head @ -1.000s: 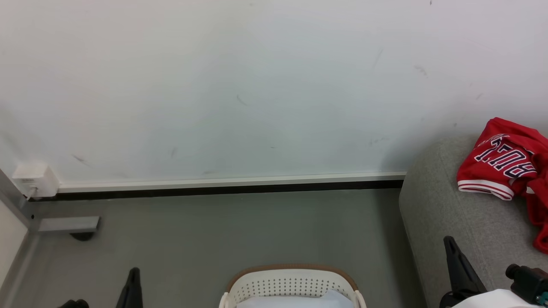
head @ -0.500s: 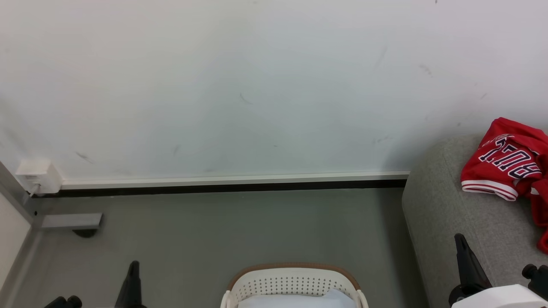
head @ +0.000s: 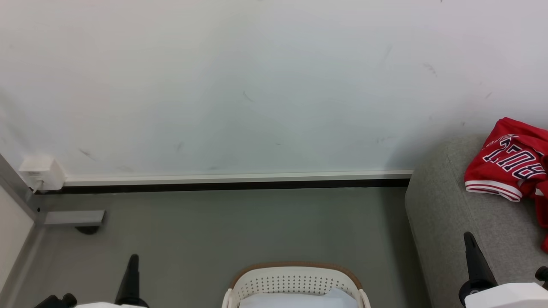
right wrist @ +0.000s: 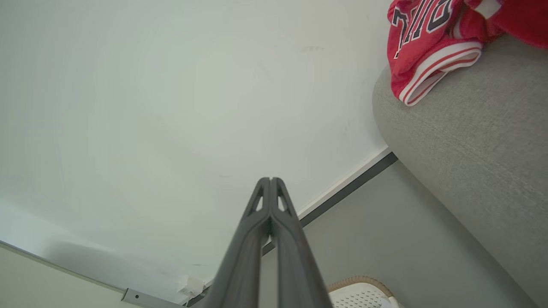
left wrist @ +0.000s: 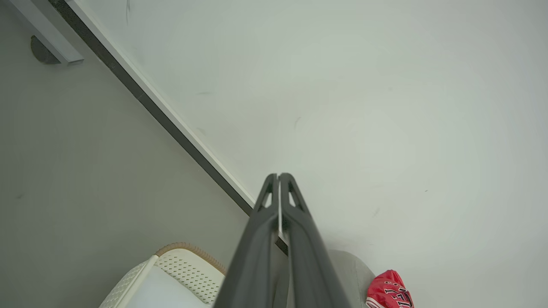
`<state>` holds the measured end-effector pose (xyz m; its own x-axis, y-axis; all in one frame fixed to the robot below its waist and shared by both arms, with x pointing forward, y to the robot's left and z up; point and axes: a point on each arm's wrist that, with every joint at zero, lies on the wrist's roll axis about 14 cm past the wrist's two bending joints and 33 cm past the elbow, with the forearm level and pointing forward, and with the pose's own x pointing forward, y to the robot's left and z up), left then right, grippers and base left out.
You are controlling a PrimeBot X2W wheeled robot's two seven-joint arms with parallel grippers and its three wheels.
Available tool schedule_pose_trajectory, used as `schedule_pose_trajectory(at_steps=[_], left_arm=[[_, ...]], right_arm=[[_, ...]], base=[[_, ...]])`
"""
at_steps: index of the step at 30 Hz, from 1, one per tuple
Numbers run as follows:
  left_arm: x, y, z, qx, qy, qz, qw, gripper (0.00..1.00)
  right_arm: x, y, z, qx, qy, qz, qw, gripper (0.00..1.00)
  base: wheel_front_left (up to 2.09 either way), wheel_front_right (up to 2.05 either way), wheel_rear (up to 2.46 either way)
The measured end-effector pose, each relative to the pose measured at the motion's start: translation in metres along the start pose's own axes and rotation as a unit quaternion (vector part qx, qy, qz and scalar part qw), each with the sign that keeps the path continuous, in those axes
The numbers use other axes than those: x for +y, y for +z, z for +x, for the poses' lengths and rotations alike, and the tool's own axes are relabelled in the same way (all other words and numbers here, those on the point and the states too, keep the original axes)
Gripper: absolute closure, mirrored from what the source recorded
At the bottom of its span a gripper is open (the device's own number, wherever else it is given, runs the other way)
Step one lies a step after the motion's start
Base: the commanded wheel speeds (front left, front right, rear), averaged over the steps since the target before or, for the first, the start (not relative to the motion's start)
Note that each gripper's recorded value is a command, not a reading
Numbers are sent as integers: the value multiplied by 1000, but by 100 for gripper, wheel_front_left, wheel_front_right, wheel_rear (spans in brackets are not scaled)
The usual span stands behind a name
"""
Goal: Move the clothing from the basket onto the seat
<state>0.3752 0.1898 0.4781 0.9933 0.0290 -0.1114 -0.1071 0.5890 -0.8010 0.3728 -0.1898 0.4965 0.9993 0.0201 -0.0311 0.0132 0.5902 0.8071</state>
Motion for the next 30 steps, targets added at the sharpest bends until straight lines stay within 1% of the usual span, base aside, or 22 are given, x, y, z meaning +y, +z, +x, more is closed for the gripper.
schedule_pose_trajectory(at_steps=[16, 30], left_arm=[[-4, 3, 3, 4, -8, -82, 997, 100], [-6, 8, 5, 4, -15, -147, 989, 100]], right_arm=[[-2, 4, 3, -4, -6, 84, 996, 100], [-2, 7, 6, -7, -6, 148, 989, 100]], base=[[0, 0, 0], [0, 0, 0]])
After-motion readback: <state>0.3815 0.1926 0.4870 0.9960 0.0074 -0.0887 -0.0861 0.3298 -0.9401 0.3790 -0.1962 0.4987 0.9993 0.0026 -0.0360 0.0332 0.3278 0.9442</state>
